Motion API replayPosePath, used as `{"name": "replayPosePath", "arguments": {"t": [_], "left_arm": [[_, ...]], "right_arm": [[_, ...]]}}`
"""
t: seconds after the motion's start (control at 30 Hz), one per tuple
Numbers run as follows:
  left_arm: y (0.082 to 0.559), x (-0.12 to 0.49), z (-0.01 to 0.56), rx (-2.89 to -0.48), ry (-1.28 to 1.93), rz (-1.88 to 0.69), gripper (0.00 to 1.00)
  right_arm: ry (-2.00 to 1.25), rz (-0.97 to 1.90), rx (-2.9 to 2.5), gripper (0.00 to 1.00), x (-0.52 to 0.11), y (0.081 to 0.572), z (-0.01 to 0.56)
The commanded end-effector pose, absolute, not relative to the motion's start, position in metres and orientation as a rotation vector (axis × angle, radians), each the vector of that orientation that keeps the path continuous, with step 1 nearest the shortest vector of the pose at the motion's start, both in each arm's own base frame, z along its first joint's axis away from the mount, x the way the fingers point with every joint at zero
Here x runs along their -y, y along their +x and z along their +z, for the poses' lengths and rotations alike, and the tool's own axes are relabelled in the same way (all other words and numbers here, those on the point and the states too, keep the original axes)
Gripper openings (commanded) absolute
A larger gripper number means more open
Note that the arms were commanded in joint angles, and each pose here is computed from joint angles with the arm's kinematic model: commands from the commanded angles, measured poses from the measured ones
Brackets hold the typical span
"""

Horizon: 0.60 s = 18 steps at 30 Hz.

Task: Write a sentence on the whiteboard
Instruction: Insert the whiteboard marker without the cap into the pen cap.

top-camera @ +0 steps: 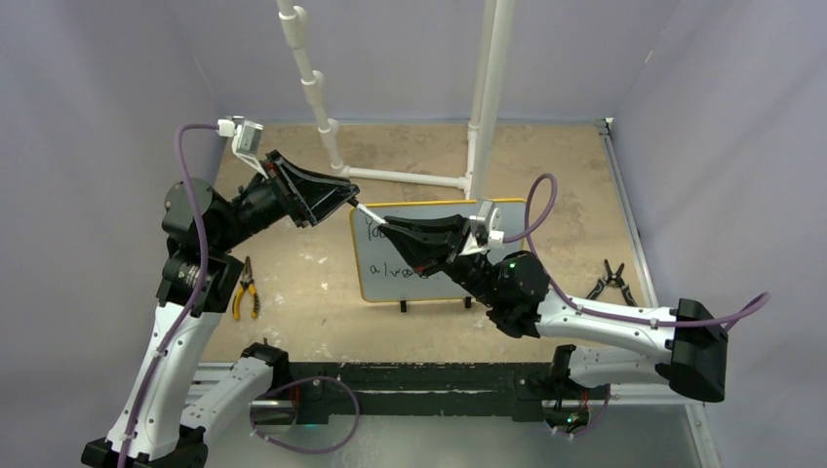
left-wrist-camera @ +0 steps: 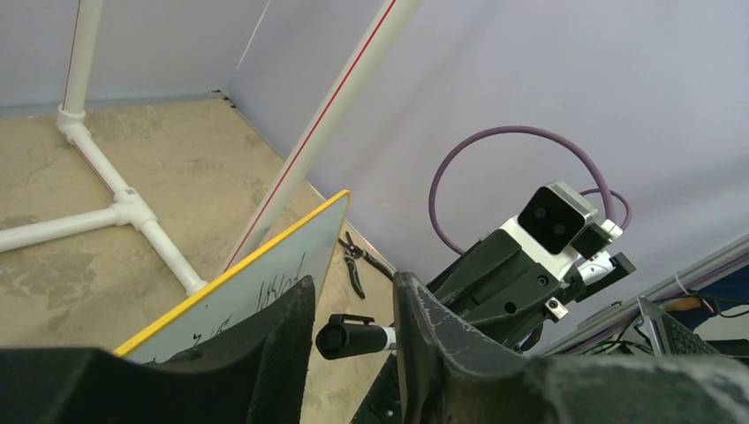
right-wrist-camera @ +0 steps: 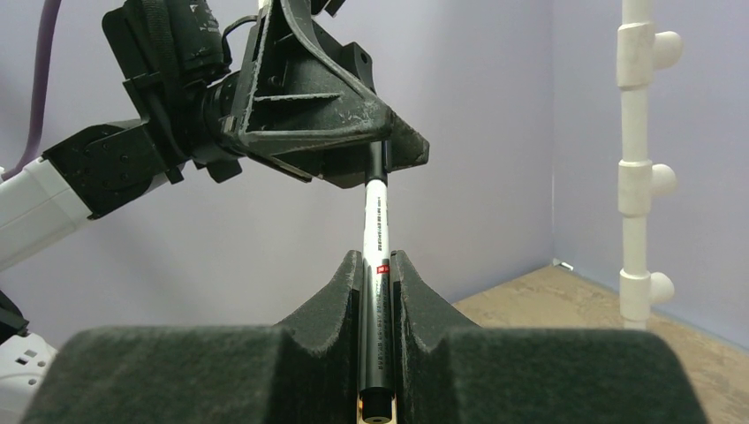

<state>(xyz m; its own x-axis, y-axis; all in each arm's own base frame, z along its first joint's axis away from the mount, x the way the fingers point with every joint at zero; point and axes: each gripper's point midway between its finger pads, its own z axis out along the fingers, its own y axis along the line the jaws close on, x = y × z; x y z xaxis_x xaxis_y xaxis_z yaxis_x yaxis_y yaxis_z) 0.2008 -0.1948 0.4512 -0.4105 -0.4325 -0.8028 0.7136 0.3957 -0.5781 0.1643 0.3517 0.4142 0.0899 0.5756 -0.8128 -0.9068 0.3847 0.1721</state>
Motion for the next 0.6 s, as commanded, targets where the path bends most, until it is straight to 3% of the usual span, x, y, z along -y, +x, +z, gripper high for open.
{"name": "replayPosePath", "arguments": {"t": [0.0,0.17,0.57], "left_arm": [[0.194,0.196,0.459,-1.498,0.284,-1.309,0.31],[0.193,0.196,0.458,-1.502,0.28,-1.314,0.02],[0.186,0.199,0.423,-1.588,0.33,-1.319,0.0]], "right_arm": [[-0.392,1.158,-0.923,0.0,-0.349,0.167,0.43],[-0.383,1.155,-0.925,0.0,-0.349,0.168,0.429],[-0.303,1.155,-0.847,0.0,-0.343,0.173,0.444]]}}
